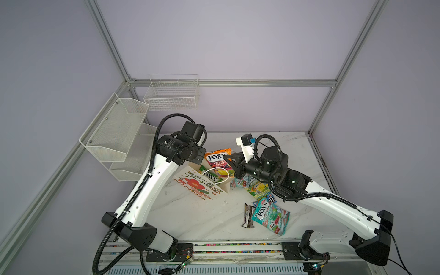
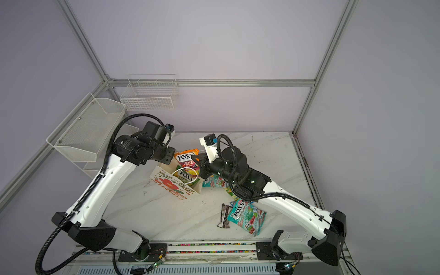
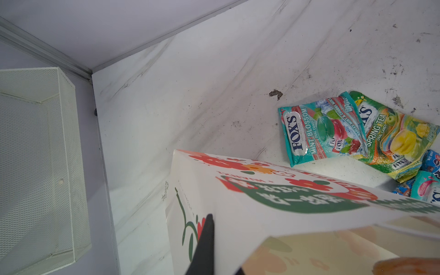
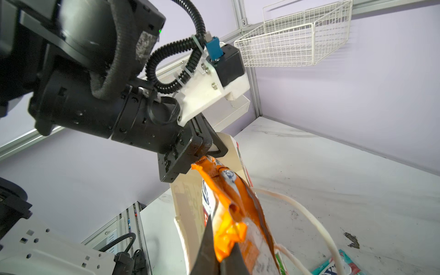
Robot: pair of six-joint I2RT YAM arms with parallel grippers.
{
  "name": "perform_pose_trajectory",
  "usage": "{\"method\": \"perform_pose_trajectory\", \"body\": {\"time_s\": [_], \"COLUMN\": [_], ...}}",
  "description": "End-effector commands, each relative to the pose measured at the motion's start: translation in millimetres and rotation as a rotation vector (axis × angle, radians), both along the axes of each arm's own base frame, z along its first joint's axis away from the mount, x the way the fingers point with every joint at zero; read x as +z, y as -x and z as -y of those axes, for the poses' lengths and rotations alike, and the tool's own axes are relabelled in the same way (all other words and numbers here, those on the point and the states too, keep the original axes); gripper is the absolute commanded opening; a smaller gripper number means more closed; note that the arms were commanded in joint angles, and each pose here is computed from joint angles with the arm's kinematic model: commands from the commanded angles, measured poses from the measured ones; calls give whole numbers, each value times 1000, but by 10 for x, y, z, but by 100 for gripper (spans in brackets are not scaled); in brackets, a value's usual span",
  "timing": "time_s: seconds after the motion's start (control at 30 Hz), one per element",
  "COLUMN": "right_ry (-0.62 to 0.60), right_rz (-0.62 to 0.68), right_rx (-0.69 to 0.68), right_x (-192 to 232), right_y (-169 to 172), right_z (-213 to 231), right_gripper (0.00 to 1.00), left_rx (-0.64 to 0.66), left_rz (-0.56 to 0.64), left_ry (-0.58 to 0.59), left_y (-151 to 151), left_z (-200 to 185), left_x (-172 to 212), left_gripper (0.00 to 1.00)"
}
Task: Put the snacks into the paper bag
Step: 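Lower the orange candy bag into the paper bag held by the left gripper, then open the right gripper to release the orange bag inside the paper bag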
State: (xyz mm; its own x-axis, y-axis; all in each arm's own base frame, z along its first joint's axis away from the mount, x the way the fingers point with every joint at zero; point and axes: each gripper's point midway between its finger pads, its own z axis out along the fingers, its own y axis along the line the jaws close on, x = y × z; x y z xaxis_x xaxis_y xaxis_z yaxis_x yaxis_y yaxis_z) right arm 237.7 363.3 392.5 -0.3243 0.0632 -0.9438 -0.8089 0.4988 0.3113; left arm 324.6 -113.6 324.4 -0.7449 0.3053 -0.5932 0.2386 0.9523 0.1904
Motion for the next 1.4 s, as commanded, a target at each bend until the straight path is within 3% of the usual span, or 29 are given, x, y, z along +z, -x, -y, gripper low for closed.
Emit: {"method": "perform_pose_trajectory", "body": {"time_s": [0.0,0.37,0.4,0.57,0.67,1.07,1.37], "right_ry": [-31,37,40,29,13,-10,26], "right_rz": [61,59,60,69,76,74,5], "right_rx": [-27,-46,-47,-17,-11,-52,-147], "right_x": [269,166,168,207,263,313,74], "right_y": [1,-15,-11,70,107,148,118], "right_z": [4,-159,-164,-189,-161,39,289], "right_gripper": [0,0,3,41,51,53,63], "left_rx": [3,1,1,0,2,2,0], "left_rz": [129,127,127,125,125,127,125], "left_ry": [64,60,62,58,56,54,53], "left_y": [-53,-58,-57,-60,-68,-78,-83], "left_z": [39,49,52,51,52,53,58], "left_x": [455,449,448,441,435,434,433], "left_gripper": [0,0,0,0,0,0,0]}}
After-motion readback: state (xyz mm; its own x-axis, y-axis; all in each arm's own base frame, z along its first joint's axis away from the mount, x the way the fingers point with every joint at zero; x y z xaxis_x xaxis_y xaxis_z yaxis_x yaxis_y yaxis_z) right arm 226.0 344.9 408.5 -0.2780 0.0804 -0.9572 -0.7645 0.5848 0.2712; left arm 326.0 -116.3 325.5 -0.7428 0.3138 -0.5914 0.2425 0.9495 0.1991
